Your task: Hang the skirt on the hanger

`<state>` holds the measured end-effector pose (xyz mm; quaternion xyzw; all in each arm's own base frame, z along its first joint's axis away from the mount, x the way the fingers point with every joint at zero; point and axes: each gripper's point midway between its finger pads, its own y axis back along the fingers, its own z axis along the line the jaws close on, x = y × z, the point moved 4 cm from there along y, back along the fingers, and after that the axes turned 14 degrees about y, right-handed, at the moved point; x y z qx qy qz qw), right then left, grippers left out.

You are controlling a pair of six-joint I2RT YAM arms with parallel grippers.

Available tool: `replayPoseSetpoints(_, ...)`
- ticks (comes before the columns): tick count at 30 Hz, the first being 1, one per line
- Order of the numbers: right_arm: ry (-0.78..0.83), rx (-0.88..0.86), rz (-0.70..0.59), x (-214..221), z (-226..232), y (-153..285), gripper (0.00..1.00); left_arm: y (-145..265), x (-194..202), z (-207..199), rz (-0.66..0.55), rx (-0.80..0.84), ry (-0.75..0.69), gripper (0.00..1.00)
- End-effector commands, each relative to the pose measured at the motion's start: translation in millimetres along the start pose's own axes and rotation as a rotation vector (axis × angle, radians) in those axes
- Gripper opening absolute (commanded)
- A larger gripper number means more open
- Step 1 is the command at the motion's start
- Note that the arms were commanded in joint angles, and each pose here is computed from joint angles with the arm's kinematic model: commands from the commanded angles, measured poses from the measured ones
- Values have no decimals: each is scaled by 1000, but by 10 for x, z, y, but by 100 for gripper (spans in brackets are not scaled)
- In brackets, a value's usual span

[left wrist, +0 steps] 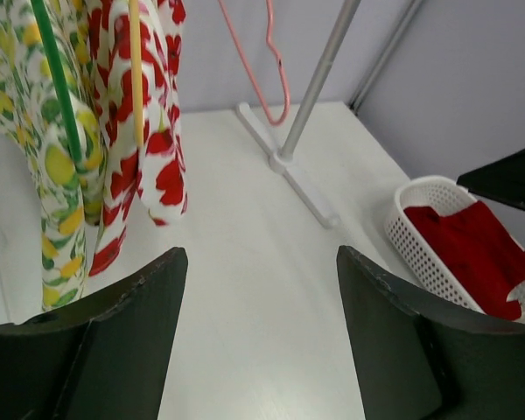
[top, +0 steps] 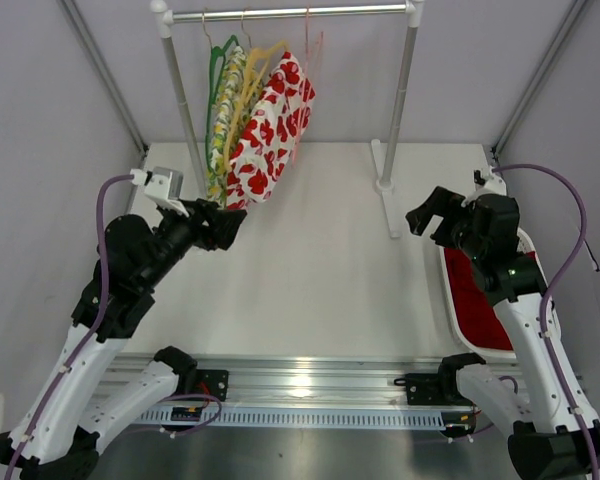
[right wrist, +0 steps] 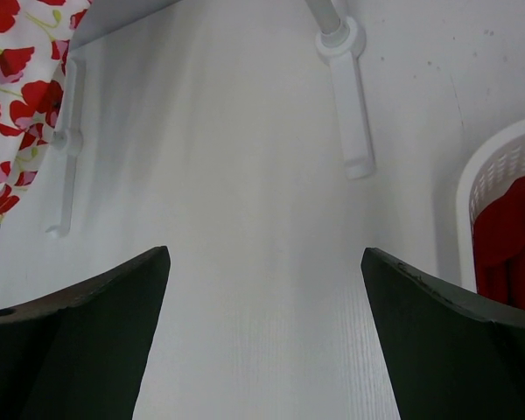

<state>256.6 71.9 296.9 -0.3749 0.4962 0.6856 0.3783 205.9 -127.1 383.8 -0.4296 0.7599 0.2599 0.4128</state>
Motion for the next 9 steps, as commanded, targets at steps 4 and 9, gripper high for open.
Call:
replayPoseSetpoints(4, -22, 3, -51, -27, -8, 5, 99, 162, 330, 56, 112, 27, 13, 75)
replayPoseSetpoints(9, -28, 49, -81, -68, -67, 35, 99, 218, 420, 79, 146, 38, -7, 75)
